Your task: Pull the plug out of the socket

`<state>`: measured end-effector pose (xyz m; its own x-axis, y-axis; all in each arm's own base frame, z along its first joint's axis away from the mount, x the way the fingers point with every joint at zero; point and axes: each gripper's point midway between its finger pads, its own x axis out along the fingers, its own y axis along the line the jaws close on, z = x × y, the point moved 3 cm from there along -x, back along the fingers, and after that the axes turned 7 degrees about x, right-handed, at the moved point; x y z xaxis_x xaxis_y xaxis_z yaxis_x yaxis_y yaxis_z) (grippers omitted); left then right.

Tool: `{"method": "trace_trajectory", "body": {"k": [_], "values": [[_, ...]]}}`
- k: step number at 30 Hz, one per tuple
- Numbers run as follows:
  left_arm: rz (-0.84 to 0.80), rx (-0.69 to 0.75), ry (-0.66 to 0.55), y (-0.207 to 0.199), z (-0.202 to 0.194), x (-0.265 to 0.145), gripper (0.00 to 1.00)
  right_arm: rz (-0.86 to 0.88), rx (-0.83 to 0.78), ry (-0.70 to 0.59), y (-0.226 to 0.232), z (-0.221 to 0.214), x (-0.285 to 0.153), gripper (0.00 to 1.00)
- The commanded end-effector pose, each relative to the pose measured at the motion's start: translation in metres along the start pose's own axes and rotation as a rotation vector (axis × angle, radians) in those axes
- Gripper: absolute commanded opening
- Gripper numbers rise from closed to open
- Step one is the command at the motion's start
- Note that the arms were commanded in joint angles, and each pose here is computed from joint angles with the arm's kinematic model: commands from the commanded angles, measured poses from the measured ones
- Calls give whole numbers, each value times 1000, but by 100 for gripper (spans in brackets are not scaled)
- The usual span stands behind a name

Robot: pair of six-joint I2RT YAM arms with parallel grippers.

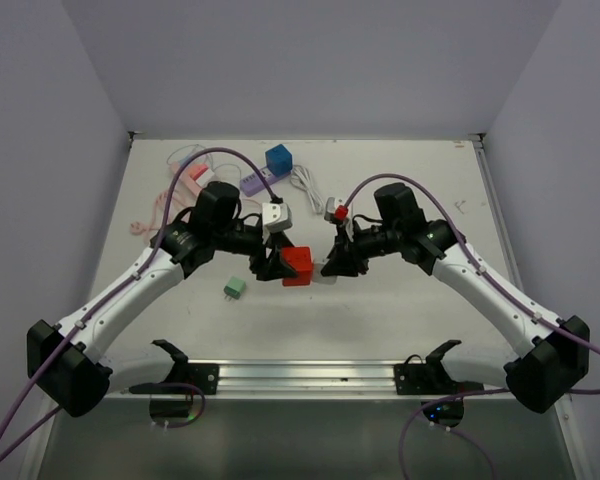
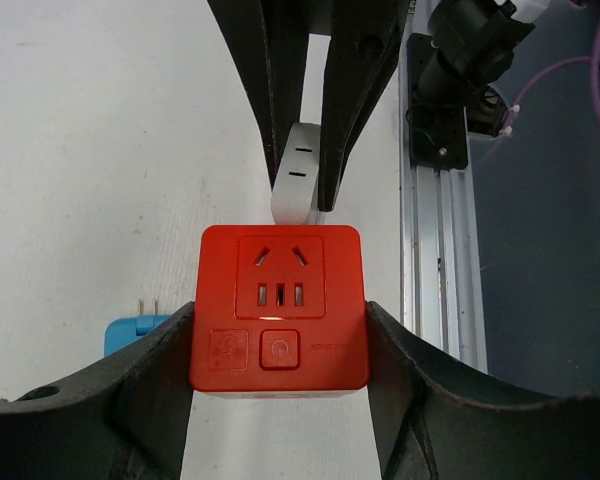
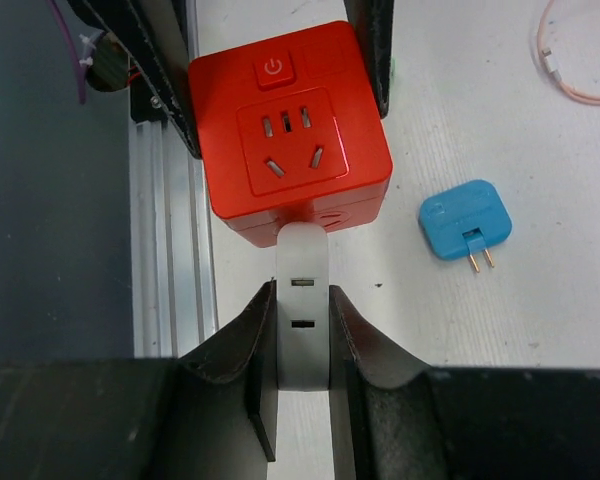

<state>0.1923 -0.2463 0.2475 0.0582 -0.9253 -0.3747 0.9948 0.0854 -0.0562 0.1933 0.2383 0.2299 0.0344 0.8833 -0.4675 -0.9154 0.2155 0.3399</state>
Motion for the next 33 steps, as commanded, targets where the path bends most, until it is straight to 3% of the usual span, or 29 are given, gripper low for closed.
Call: {"method": "trace_trajectory", "body": {"k": [1, 9, 21, 25, 31, 33], "values": [[-106, 103, -67, -11, 24, -13, 0, -38, -55, -9, 4, -6, -11, 0], [-202, 127, -71, -24, 20, -26, 0, -125, -118, 36, -4, -28, -19, 0], [-6, 98, 39, -4, -4, -28, 0, -224, -113, 119, -12, -38, -32, 0], [61, 40, 64, 11, -17, -21, 0, -237, -41, 103, -18, -38, -24, 0], [209, -138, 79, 43, -45, 0, 0, -284, 269, 107, -41, -58, 8, 0], [302, -224, 85, 58, -58, 6, 0, -352, 317, 36, -56, -53, 15, 0]]}}
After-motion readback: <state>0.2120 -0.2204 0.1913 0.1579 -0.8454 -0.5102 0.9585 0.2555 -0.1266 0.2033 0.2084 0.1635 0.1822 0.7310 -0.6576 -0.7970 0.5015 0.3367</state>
